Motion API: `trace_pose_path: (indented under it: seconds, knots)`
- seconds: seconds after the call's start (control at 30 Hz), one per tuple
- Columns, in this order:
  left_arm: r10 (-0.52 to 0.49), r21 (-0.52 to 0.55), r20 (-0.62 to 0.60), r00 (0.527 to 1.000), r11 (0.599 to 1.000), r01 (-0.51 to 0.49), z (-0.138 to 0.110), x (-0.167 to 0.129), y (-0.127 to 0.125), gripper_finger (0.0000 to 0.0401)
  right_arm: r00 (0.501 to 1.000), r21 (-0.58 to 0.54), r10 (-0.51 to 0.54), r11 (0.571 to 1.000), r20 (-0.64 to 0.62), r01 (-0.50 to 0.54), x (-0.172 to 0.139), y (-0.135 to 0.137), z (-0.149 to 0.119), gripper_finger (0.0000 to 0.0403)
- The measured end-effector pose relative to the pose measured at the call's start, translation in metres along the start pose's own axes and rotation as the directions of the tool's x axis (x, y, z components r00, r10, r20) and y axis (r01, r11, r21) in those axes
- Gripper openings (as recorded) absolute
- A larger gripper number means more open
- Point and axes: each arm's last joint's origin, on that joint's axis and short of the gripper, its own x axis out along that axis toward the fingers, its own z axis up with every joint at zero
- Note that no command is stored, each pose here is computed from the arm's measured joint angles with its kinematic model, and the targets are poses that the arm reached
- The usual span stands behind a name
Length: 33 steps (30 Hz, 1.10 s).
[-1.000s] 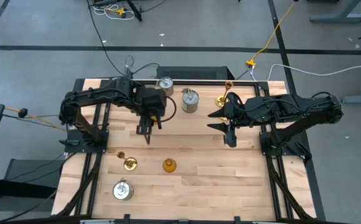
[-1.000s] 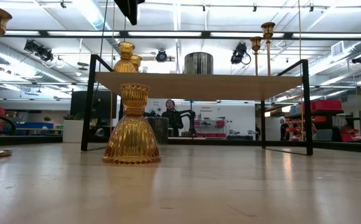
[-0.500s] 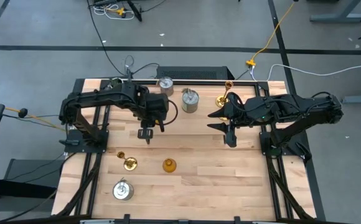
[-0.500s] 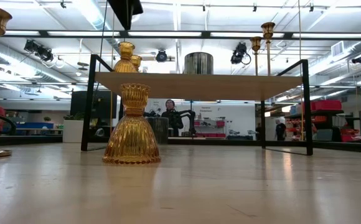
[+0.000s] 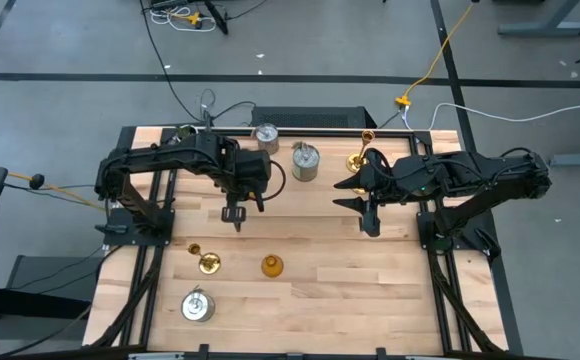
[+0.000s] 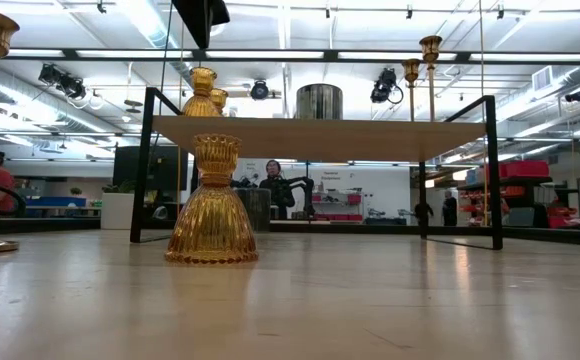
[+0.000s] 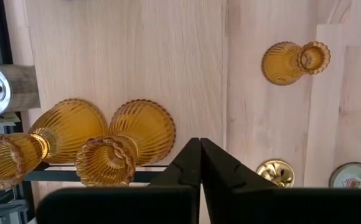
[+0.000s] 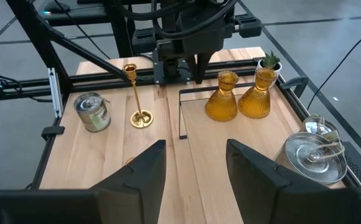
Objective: Pick & Place candle stick holders
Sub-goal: Put the left glass candle holder on the shelf aligned with the other glass candle holder
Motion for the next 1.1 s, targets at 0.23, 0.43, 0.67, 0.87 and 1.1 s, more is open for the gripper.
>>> trace_pose_path:
  seconds: [0.23,0.43,0.67,0.87,1.1]
  knots:
    - [-0.007,0.007,-0.067,0.998,1.0,0.007,-0.004,0.015,-0.002,0.0005,1.0,0.0,0.0,1.0,0.0,0.0,0.0,0.0,0.0,0.0168]
    - [0.032,0.015,-0.113,0.993,0.999,-0.03,-0.007,0.033,-0.002,0.0005,1.0,0.0,0.0,1.0,0.0,0.0,0.0,0.0,0.0,0.0168]
    - [0.109,0.009,-0.12,0.987,0.994,-0.109,-0.007,0.034,0.002,0.0004,1.0,0.0,0.0,1.0,0.0,0.0,0.0,0.0,0.0,0.0168]
    - [0.127,-0.017,-0.12,0.985,0.991,-0.13,-0.008,0.035,0.007,0.0003,1.0,0.0,0.002,1.0,-0.001,-0.002,0.0,0.0,0.0,0.0168]
    - [0.16,-0.024,-0.125,0.979,0.986,-0.164,-0.008,0.035,0.012,0.0003,1.0,-0.003,0.007,1.0,-0.011,-0.007,0.0,0.0,-0.001,0.0168]
